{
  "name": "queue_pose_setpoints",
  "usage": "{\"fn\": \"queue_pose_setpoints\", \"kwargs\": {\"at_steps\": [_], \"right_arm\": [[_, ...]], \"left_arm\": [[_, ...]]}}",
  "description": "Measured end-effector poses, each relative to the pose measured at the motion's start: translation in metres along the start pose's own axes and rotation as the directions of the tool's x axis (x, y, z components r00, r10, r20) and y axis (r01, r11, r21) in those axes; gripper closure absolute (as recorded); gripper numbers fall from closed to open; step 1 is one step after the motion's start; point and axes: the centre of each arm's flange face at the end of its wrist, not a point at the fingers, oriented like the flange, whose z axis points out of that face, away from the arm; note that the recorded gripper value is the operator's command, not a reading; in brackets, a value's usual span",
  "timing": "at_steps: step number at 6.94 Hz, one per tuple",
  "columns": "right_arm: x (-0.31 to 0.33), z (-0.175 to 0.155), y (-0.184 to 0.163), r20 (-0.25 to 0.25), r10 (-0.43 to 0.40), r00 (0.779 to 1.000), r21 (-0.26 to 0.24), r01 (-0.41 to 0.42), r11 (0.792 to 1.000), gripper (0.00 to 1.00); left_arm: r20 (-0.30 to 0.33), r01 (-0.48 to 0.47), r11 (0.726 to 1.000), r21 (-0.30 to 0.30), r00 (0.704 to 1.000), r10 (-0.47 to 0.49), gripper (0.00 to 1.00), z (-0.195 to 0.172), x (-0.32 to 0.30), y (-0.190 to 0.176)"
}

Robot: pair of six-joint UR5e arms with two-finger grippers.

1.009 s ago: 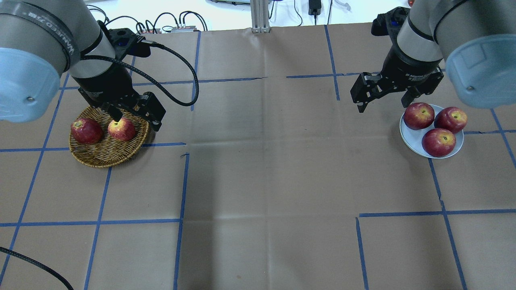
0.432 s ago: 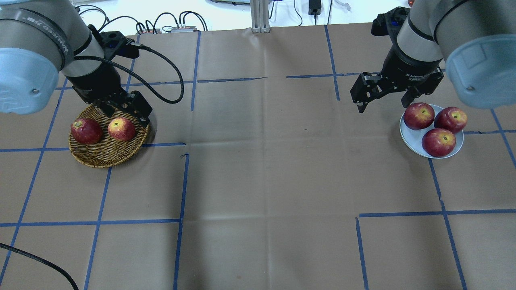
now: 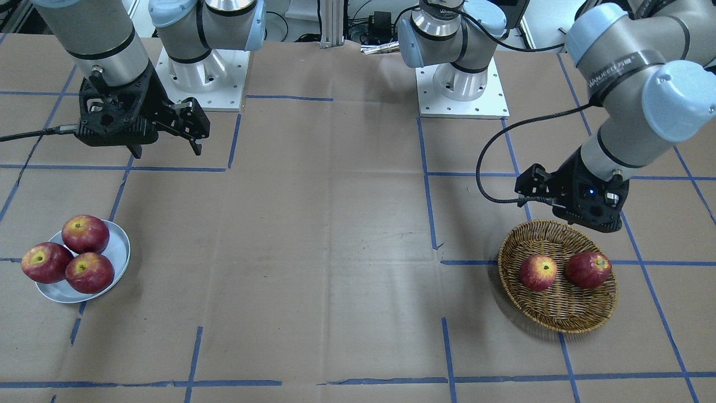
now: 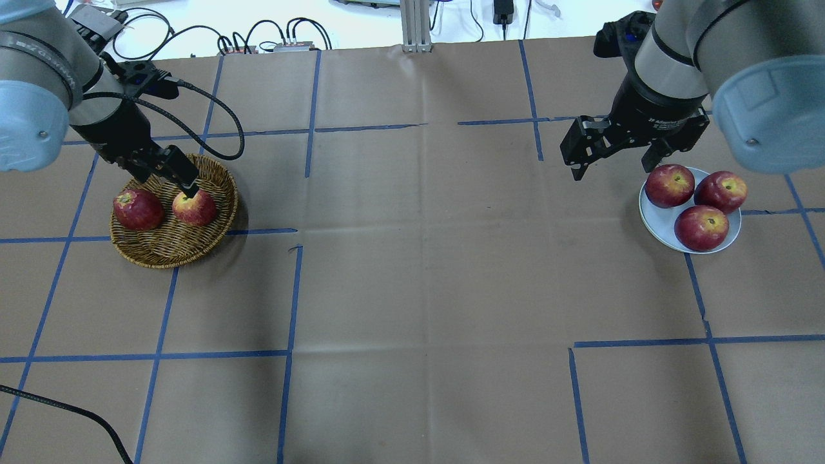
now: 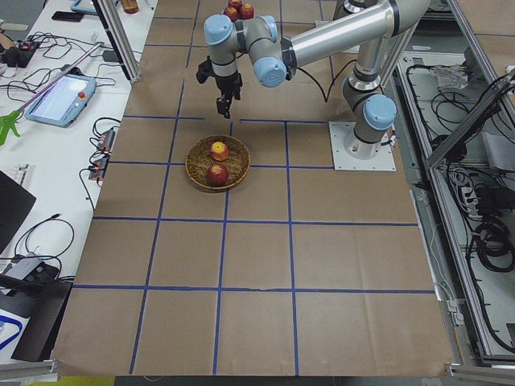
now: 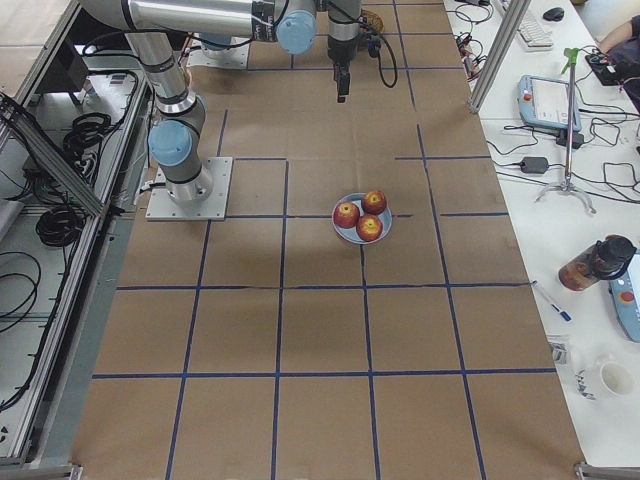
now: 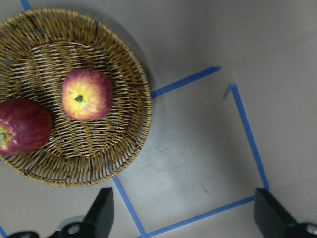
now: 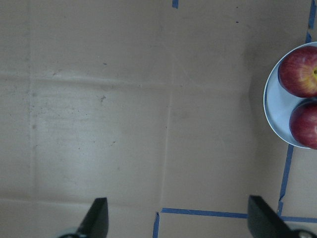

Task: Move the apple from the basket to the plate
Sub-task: 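Close the left gripper on the apple and lift it from the basket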

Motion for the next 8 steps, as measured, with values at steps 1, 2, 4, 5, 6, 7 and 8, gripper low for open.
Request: {"fn": "queue_pose_setpoints", "kwargs": {"at_steps": [1,2,4,5,6,7,8], "right_arm": [[0.000,-0.001,0.000,0.000,0.000,1.000,0.001,0.000,1.000,0.00],[0.000,-0.001,0.000,0.000,0.000,1.000,0.002,0.000,1.000,0.00],[0.000,-0.001,0.000,0.000,0.000,1.000,0.002,0.000,1.000,0.00],[0.000,-0.001,0.000,0.000,0.000,1.000,0.002,0.000,1.000,0.00],[0.000,-0.001,0.000,0.000,0.000,1.000,0.002,0.000,1.000,0.00],[0.000,-0.001,0.000,0.000,0.000,1.000,0.002,0.000,1.000,0.00],[0.000,-0.001,0.000,0.000,0.000,1.000,0.002,0.000,1.000,0.00]], "left_arm": [[0.007,-0.017,1.000,0.010,1.000,0.017,0.01,0.024,-0.020,-0.011],[0.009,-0.022,1.000,0.015,1.000,0.022,0.01,0.049,-0.035,-0.021],[-0.005,-0.008,1.000,0.000,1.000,0.008,0.01,0.096,-0.056,-0.028],[-0.004,-0.003,1.000,0.002,1.000,0.003,0.01,0.115,-0.058,-0.025],[0.010,-0.001,1.000,0.019,1.000,0.001,0.05,0.132,-0.059,-0.023],[0.015,0.000,1.000,0.028,1.000,0.000,0.21,0.146,-0.062,-0.024],[0.011,0.003,0.999,0.032,1.000,-0.003,0.41,0.153,-0.065,-0.025]]}}
